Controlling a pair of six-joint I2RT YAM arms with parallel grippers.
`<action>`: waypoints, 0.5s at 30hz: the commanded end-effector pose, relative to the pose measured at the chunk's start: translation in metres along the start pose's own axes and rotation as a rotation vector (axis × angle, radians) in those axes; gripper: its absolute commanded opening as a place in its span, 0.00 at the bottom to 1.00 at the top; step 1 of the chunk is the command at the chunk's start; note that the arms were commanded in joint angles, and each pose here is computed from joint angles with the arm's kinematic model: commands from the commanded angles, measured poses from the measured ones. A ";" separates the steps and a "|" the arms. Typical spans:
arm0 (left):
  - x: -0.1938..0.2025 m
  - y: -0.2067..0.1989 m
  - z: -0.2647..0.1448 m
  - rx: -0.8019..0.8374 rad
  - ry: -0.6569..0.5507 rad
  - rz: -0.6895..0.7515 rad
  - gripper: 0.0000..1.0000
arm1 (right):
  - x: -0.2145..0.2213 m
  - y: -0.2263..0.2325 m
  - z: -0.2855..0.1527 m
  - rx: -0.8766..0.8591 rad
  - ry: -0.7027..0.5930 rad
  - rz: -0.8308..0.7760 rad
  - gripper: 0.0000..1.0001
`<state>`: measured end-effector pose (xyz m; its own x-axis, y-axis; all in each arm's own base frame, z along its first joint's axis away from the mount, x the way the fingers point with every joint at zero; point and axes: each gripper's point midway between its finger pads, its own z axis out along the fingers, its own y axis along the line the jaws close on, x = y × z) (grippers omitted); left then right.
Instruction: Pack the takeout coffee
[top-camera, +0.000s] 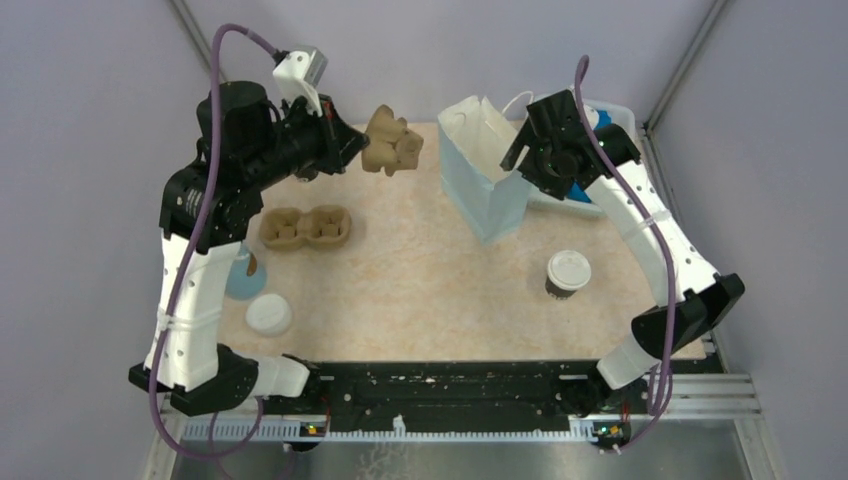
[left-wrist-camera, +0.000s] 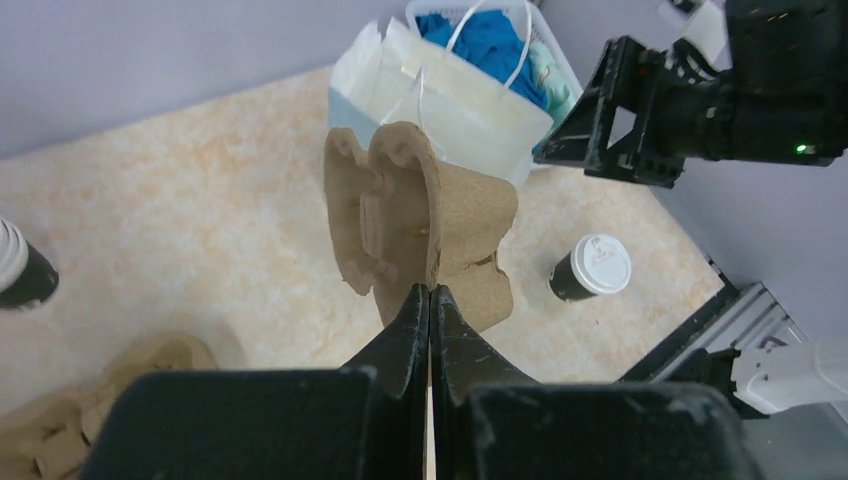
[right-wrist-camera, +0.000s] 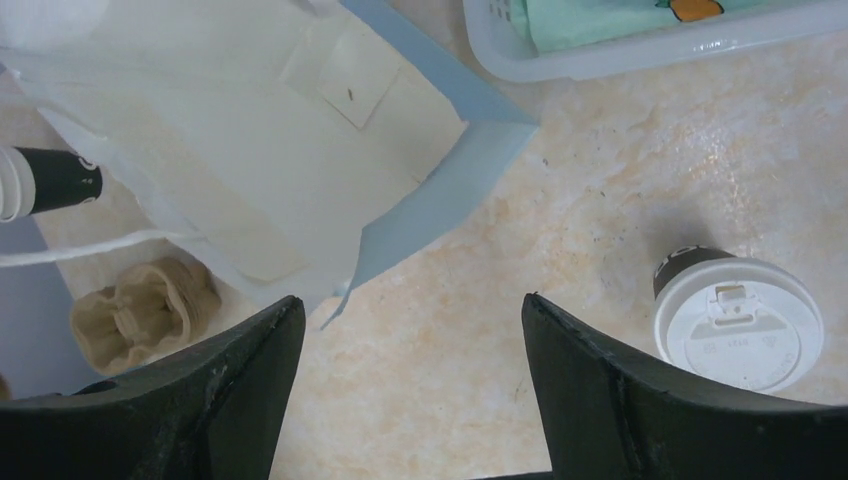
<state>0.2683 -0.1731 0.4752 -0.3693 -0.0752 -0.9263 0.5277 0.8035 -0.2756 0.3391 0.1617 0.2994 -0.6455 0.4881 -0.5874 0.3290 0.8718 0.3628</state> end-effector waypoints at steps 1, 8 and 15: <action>-0.046 -0.008 0.011 0.018 -0.132 0.115 0.00 | -0.030 0.010 0.003 0.013 -0.092 0.082 0.78; -0.084 -0.022 0.023 0.050 -0.254 0.147 0.00 | -0.025 0.008 0.025 0.086 -0.069 0.108 0.65; -0.110 -0.040 0.036 0.099 -0.339 0.164 0.00 | -0.019 0.009 0.045 0.122 -0.051 0.103 0.47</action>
<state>0.3148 -0.2113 0.5323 -0.1633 -0.0915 -0.9823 0.6063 0.7762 -0.1731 0.3753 0.1654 0.2728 -0.6069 0.5523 -0.5715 0.4569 0.8308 0.3177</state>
